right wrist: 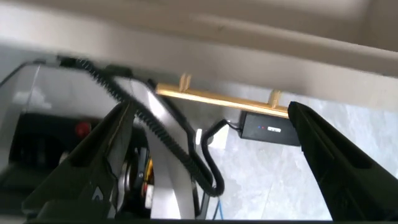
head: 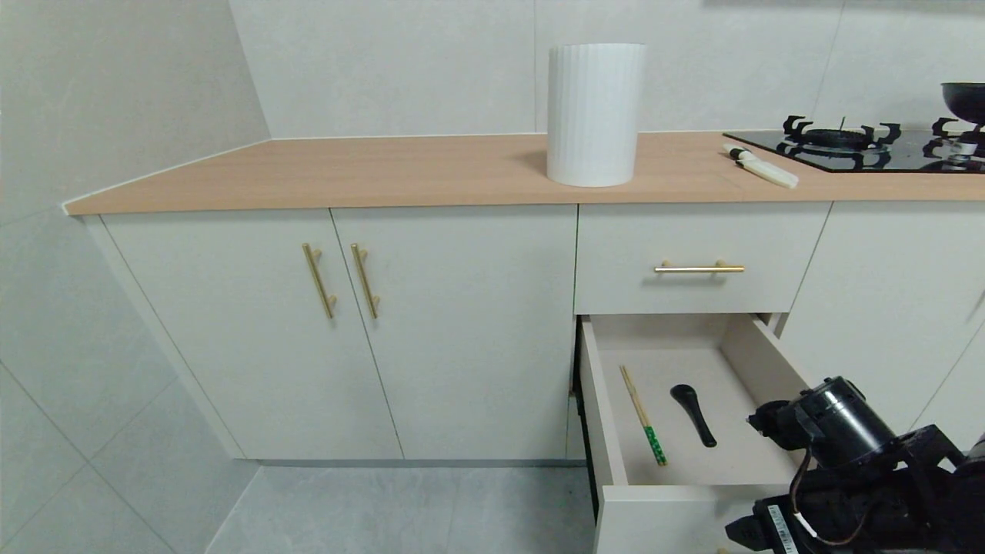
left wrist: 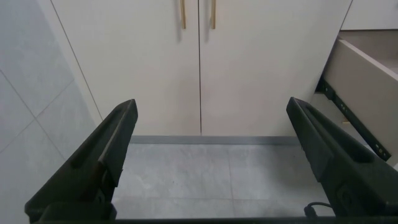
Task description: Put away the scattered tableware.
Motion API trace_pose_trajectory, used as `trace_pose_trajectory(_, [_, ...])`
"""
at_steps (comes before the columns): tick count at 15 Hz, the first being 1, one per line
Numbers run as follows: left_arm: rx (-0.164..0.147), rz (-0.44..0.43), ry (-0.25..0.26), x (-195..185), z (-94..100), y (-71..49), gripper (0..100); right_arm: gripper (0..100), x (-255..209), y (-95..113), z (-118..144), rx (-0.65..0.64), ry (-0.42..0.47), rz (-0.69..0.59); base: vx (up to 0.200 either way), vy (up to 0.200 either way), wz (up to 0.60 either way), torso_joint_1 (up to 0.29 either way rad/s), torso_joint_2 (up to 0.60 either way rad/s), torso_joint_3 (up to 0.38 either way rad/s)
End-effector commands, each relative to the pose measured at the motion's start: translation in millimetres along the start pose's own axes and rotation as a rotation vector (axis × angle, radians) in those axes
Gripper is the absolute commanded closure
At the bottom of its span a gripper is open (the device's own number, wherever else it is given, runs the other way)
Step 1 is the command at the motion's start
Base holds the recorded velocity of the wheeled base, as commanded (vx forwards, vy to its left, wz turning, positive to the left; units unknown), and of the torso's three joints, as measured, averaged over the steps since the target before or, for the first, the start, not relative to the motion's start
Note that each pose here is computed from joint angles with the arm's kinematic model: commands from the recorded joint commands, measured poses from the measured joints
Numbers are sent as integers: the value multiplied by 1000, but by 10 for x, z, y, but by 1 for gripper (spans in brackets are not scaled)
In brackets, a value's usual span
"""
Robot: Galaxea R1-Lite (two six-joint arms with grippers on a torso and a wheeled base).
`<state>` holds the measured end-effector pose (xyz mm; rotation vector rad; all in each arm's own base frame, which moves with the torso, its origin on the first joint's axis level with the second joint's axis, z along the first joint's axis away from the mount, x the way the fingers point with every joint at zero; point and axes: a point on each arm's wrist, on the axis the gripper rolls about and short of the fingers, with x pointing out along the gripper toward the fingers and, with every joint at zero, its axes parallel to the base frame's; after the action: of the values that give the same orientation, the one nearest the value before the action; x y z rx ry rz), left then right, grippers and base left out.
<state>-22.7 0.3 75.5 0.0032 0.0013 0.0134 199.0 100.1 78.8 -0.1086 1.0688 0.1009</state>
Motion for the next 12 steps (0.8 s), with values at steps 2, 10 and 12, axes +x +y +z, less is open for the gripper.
trace_pose_trajectory(2, [0,0,0,0,0,0,0,0,64,4,22,2,15,-14,0,0,0,0,0,0])
trace_pose_trajectory(10, [0,0,0,0,0,0,0,0,177,-33,197,68,-17,-110,0,0,0,0,0,0])
trace_pose_trajectory(12, [0,0,0,0,0,0,0,0,188,-24,241,84,-33,-109,0,0,0,0,0,0])
